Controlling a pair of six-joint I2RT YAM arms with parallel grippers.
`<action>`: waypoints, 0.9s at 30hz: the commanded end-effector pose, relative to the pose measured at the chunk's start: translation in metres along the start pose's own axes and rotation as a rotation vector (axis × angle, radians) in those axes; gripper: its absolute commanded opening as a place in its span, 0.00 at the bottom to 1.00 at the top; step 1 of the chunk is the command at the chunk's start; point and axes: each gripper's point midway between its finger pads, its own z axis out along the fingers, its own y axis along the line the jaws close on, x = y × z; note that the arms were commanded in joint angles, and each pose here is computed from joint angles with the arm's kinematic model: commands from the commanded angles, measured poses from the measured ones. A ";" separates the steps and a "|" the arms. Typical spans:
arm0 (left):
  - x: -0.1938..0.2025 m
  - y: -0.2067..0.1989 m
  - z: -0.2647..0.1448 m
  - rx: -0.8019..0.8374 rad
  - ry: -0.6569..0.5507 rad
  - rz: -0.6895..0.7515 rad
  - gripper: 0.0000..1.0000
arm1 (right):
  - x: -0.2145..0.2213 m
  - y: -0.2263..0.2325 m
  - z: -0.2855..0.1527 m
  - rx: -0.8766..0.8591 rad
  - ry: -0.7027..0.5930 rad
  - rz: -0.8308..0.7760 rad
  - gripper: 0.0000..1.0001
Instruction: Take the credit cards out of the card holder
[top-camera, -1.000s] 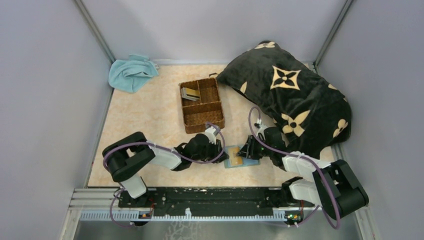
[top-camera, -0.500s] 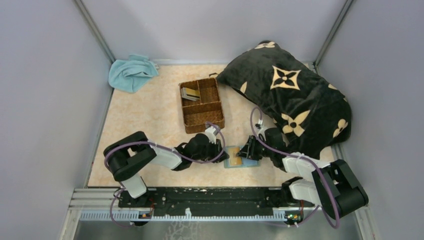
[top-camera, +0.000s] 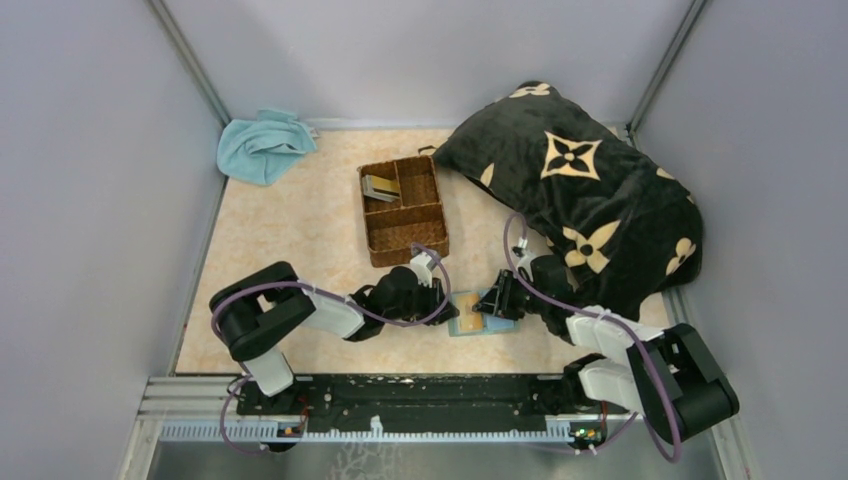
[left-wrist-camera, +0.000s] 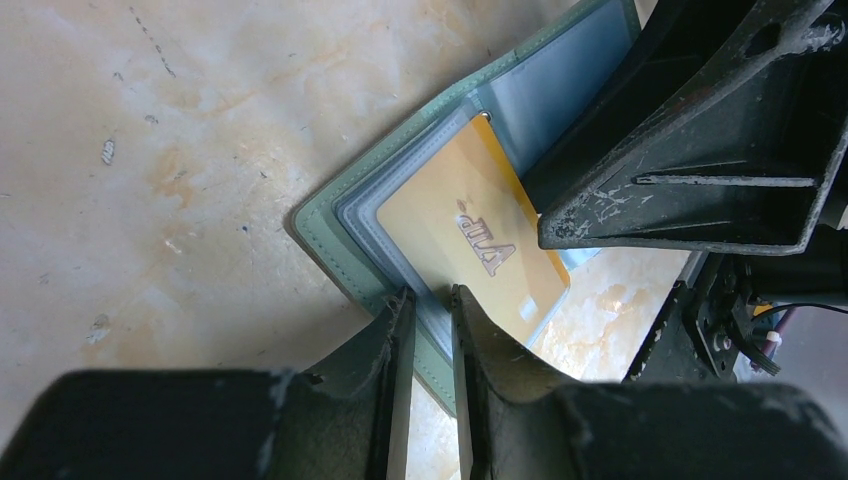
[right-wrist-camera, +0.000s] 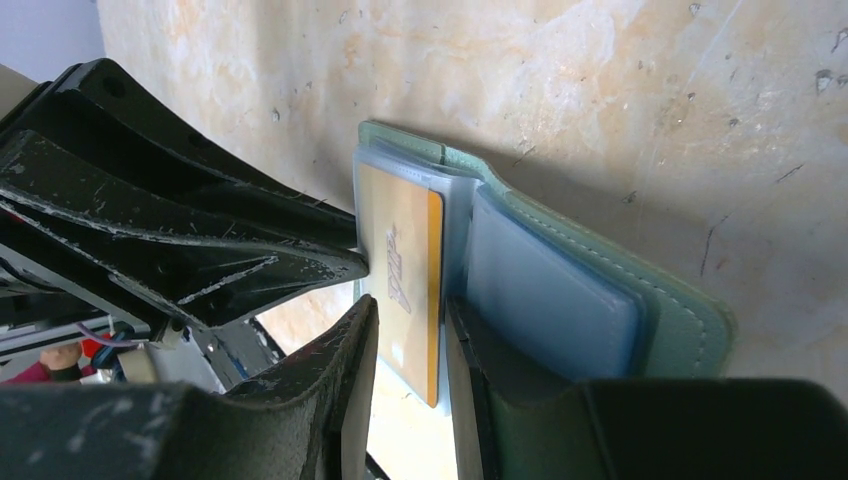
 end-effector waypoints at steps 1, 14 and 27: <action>0.047 0.030 -0.002 -0.095 0.147 0.001 0.26 | -0.017 0.045 -0.006 -0.176 -0.029 -0.065 0.31; 0.053 0.028 0.003 -0.073 0.165 -0.011 0.26 | -0.012 0.064 -0.011 -0.287 -0.006 -0.039 0.28; 0.044 0.011 0.008 -0.016 0.169 -0.011 0.27 | -0.005 0.053 0.000 -0.274 -0.005 -0.051 0.28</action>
